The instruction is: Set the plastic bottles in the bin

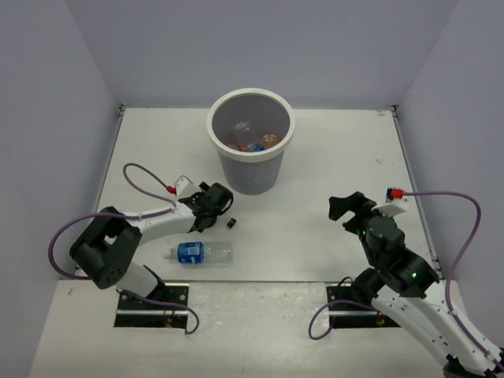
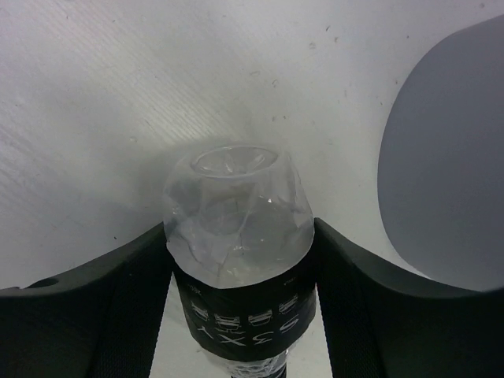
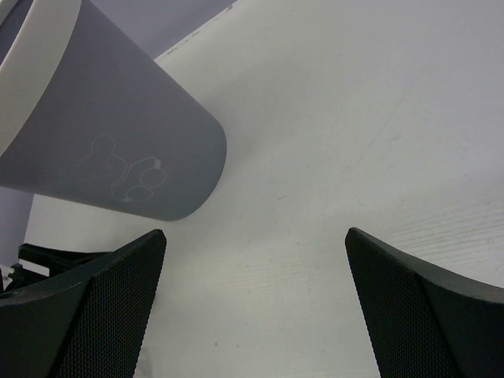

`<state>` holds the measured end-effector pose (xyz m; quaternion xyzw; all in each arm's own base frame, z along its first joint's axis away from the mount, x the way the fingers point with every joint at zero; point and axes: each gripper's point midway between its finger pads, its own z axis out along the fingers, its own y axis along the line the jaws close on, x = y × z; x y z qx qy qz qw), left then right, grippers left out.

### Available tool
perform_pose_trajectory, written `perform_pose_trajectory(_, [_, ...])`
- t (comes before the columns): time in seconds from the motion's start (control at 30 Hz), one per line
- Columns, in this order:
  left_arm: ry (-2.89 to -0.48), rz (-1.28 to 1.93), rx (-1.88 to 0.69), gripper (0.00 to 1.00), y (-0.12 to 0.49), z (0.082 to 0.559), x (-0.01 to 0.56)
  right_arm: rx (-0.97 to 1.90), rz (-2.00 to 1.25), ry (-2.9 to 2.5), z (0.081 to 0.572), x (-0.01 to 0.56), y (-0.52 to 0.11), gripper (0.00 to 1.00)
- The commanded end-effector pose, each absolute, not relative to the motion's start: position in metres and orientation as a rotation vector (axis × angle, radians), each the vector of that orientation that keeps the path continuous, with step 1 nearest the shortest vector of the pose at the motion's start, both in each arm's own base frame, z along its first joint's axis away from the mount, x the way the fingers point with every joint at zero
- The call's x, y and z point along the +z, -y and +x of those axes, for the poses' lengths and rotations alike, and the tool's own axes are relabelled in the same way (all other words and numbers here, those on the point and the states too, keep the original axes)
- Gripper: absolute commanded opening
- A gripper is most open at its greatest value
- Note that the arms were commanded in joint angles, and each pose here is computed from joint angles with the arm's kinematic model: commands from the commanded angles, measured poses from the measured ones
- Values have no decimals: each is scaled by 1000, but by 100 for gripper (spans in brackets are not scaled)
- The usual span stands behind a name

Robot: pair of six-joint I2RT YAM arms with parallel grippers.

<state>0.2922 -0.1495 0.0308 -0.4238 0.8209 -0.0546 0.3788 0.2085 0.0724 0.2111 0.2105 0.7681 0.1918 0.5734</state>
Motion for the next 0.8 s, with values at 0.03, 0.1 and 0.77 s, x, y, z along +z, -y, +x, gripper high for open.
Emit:
perform_pose_trajectory(0.03, [-2030, -1116, -159, 53, 149, 305, 51, 427, 552, -1772, 211, 214, -65, 99])
perform_pose_trajectory(0.1, [-2019, -1114, -152, 40, 145, 303, 60, 432, 547, -1774, 211, 214, -66, 99])
perform_pose_trajectory(0.77, [-1322, -691, -554, 13, 94, 287, 401, 443, 521, -1790, 210, 215, -70, 99])
